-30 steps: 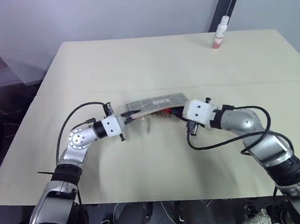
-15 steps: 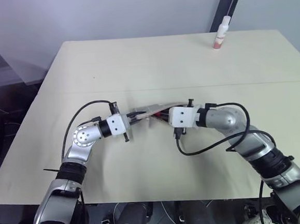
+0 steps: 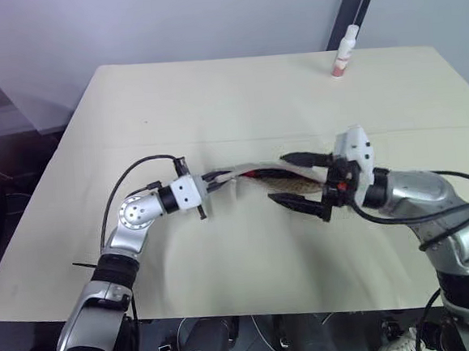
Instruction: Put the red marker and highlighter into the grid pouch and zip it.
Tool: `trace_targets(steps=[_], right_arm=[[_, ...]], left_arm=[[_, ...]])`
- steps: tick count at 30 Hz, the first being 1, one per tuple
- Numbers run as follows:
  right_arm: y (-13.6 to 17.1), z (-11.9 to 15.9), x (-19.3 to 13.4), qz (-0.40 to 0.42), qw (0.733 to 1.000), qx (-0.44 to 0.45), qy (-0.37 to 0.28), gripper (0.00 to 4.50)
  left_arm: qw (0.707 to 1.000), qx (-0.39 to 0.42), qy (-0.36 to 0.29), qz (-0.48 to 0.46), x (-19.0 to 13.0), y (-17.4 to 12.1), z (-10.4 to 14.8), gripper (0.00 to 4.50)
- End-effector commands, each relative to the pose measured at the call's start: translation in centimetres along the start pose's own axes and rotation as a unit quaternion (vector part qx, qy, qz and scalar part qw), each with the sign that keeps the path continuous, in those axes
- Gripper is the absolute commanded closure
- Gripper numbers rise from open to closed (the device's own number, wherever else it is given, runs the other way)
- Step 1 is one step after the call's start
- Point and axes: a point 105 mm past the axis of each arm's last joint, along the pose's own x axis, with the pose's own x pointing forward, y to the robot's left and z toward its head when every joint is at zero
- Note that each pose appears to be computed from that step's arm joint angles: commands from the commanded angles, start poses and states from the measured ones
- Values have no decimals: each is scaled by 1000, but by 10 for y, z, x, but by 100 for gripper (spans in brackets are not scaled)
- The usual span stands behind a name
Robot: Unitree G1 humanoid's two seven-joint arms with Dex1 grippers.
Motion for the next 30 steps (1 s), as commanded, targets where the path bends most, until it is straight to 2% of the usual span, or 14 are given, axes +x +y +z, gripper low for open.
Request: trace_targets(steps=[1, 3, 5, 8, 13, 17, 20, 25, 27, 30], right_arm=[[8, -27, 9, -5, 998, 59, 17, 4], [7, -47, 13, -16, 997, 61, 45, 4], [5, -56, 20, -24, 996, 75, 50, 4], [-14, -67, 34, -71, 994, 58, 60, 4], [-25, -48, 76, -84, 993, 82, -17, 4], [-32, -44, 89, -95, 992, 85, -24, 4], [-30, -41, 93, -84, 991, 103, -34, 91], [-30, -47, 86, -90, 991, 95, -17, 342], [-39, -48, 73, -110, 990, 90, -14, 444], [-45, -50, 57, -127, 989, 78, -3, 448]], left_arm=[[998, 58, -20, -8, 9, 3, 17, 450], [996, 83, -17, -18, 10, 1, 17, 450], [994, 106, -13, -23, 9, 1, 17, 450], [990, 134, -12, -30, 9, 2, 18, 450], [988, 149, -10, -32, 11, 0, 16, 450], [988, 153, -11, -36, 11, -4, 15, 450], [988, 150, -9, -28, 11, -2, 14, 450], [989, 144, -2, -22, 9, -1, 11, 450], [990, 141, 6, -15, 5, 1, 6, 450], [991, 136, 15, -8, 2, 2, 2, 450]])
